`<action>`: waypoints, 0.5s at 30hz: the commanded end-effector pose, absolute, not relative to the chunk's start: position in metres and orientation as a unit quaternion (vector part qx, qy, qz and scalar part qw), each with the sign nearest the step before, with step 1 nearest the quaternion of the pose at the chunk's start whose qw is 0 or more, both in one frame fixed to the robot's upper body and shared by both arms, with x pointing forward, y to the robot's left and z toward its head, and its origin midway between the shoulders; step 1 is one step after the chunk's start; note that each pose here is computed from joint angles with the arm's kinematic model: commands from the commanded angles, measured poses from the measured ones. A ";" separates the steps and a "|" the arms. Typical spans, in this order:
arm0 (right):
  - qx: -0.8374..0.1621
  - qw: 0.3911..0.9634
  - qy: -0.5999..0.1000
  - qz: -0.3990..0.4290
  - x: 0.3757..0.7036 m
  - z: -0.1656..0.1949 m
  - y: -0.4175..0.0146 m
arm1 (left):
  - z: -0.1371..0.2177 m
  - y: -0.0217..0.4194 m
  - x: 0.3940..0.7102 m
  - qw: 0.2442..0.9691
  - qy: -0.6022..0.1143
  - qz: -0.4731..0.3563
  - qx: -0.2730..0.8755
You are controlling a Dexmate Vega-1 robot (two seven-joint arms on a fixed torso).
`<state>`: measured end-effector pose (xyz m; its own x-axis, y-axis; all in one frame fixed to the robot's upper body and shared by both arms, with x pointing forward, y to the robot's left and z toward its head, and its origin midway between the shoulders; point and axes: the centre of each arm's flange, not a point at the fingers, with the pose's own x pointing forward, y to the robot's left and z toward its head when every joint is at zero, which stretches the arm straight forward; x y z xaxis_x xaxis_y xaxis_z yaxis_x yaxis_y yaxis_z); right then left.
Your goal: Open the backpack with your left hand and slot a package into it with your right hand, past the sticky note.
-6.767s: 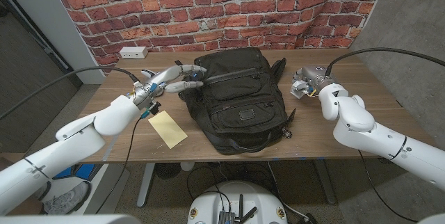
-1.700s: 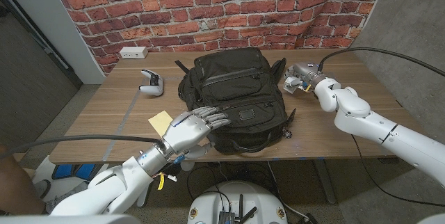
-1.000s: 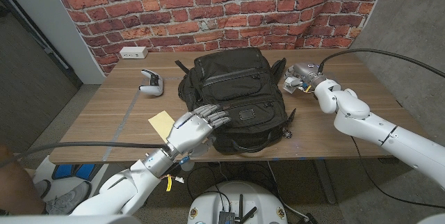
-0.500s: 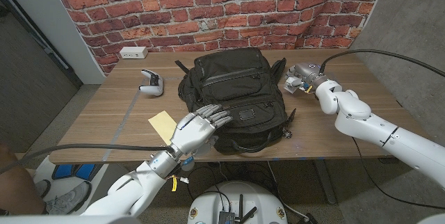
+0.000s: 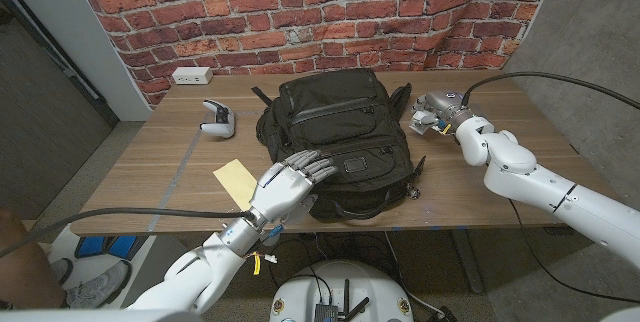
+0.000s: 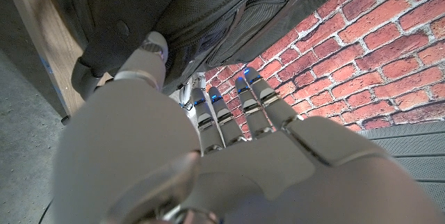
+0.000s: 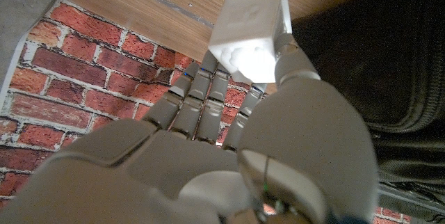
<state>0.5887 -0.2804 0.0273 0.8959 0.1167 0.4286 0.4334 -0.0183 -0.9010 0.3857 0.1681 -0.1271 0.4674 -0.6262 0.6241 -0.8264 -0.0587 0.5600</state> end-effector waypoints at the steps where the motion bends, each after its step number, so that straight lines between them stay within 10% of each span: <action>1: -0.703 0.673 -0.198 -0.119 0.585 0.024 -0.283 | -0.127 0.164 0.390 0.470 -0.514 0.117 0.708; 15: -0.703 0.672 -0.199 -0.119 0.581 0.023 -0.287 | -0.125 0.163 0.387 0.474 -0.518 0.130 0.700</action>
